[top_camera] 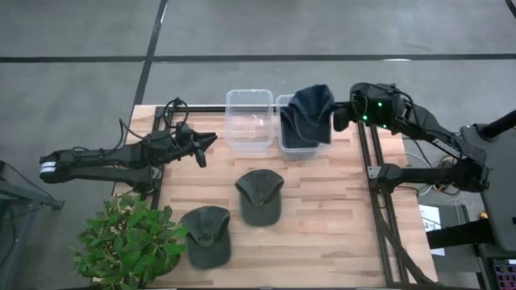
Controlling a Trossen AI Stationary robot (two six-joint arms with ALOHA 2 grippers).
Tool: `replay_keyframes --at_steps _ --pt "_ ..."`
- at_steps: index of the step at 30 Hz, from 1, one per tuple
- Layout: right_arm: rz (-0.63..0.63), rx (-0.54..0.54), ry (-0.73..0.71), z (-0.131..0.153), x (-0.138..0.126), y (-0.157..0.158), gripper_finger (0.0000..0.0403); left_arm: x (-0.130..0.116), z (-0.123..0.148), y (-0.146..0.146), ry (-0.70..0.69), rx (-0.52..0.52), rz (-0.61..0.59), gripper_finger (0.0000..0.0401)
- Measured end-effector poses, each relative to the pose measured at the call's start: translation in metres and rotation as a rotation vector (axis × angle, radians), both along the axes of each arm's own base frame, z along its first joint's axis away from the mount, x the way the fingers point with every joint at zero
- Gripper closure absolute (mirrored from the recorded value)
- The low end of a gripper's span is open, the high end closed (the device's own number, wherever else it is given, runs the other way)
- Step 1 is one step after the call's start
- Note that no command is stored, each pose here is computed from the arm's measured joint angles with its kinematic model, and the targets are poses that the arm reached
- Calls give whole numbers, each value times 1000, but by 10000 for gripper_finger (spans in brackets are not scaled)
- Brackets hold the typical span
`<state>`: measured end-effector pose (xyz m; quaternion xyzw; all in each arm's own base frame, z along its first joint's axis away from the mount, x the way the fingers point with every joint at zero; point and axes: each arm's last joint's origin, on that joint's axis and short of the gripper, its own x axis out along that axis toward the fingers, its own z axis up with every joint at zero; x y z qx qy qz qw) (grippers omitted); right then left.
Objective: Pick & Place hat
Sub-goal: Put the blue cap into the right transparent bin
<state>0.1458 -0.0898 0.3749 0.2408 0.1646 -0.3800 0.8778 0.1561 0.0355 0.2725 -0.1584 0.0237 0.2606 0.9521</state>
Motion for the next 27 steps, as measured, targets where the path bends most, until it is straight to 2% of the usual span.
replay_keyframes --at_steps 6,11,15,20,27 --pt "30 -17 -100 -4 12 -5 365 0 0 0 -5 -8 1 343" --pt "67 -7 -72 -10 32 -16 365 0 0 -1 -12 -21 -21 343" --pt "108 -27 -97 -6 47 -23 365 1 0 -1 -14 -30 -43 343" --pt "97 -54 -121 10 55 -32 365 1 0 -1 -17 -35 -43 343" --pt "26 45 -96 0 66 -45 365 1 0 -1 -15 -32 -43 343"
